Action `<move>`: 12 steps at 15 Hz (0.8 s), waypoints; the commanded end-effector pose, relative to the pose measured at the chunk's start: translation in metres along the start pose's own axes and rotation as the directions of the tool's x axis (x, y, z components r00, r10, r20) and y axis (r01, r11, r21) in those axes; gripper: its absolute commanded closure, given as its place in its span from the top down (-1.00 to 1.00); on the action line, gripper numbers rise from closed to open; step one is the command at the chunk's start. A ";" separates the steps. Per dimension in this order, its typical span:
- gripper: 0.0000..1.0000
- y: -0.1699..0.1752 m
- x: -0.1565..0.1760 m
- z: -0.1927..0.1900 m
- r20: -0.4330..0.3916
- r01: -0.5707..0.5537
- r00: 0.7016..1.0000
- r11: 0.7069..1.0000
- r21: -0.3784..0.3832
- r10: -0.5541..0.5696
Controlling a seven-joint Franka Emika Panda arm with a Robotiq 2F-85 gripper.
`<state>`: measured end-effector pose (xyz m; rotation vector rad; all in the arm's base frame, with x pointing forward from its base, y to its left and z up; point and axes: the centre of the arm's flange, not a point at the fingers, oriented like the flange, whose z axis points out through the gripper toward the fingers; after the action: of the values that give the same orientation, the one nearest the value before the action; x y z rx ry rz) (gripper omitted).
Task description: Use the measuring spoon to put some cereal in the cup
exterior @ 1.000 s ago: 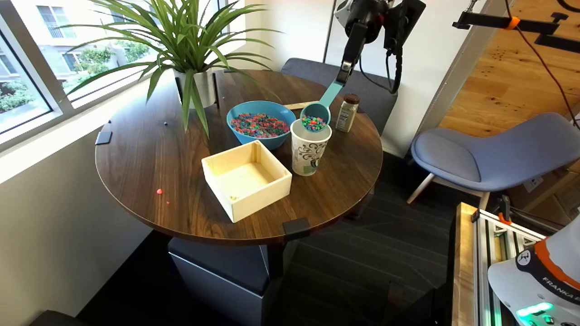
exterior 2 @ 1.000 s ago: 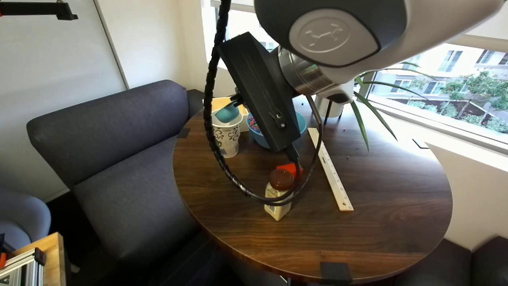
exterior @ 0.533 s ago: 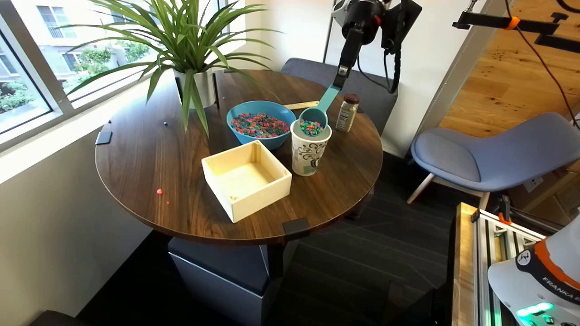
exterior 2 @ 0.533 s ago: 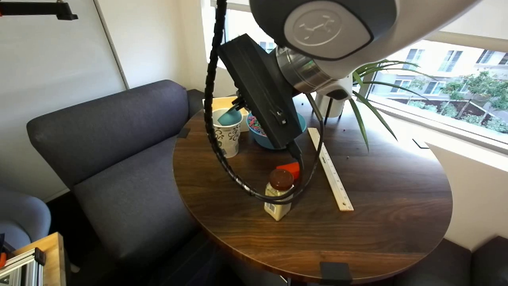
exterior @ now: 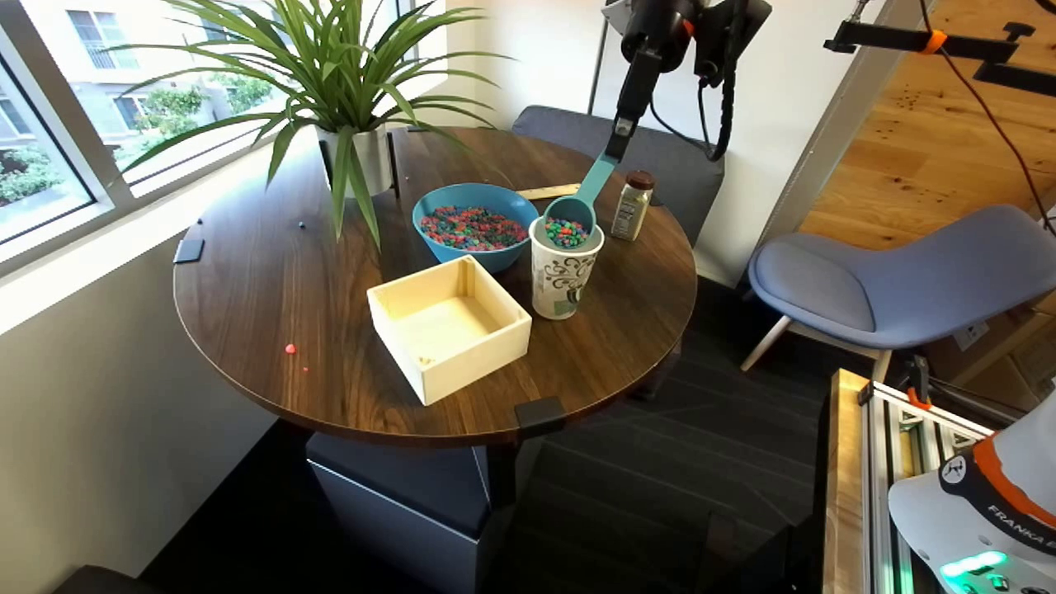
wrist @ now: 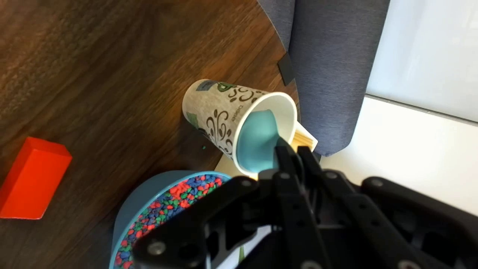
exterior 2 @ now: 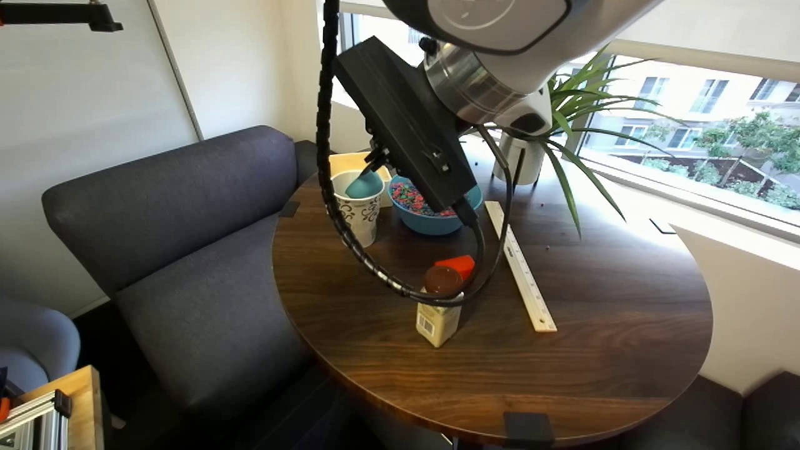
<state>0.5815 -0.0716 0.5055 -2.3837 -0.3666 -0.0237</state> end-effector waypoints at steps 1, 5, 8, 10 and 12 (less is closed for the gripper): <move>-0.95 -0.023 -0.009 0.006 0.009 0.048 0.999 0.995 -0.083 -0.048; -0.95 -0.044 -0.009 0.006 0.017 0.097 0.995 0.982 -0.162 -0.096; -0.95 -0.053 -0.008 0.010 0.016 0.118 0.993 0.971 -0.206 -0.117; -0.95 -0.057 -0.007 0.013 0.021 0.129 0.992 0.964 -0.230 -0.128; -0.95 -0.061 -0.007 0.017 0.025 0.141 0.990 0.953 -0.267 -0.139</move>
<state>0.5712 -0.0293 0.5365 -2.5642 -0.5351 -0.1149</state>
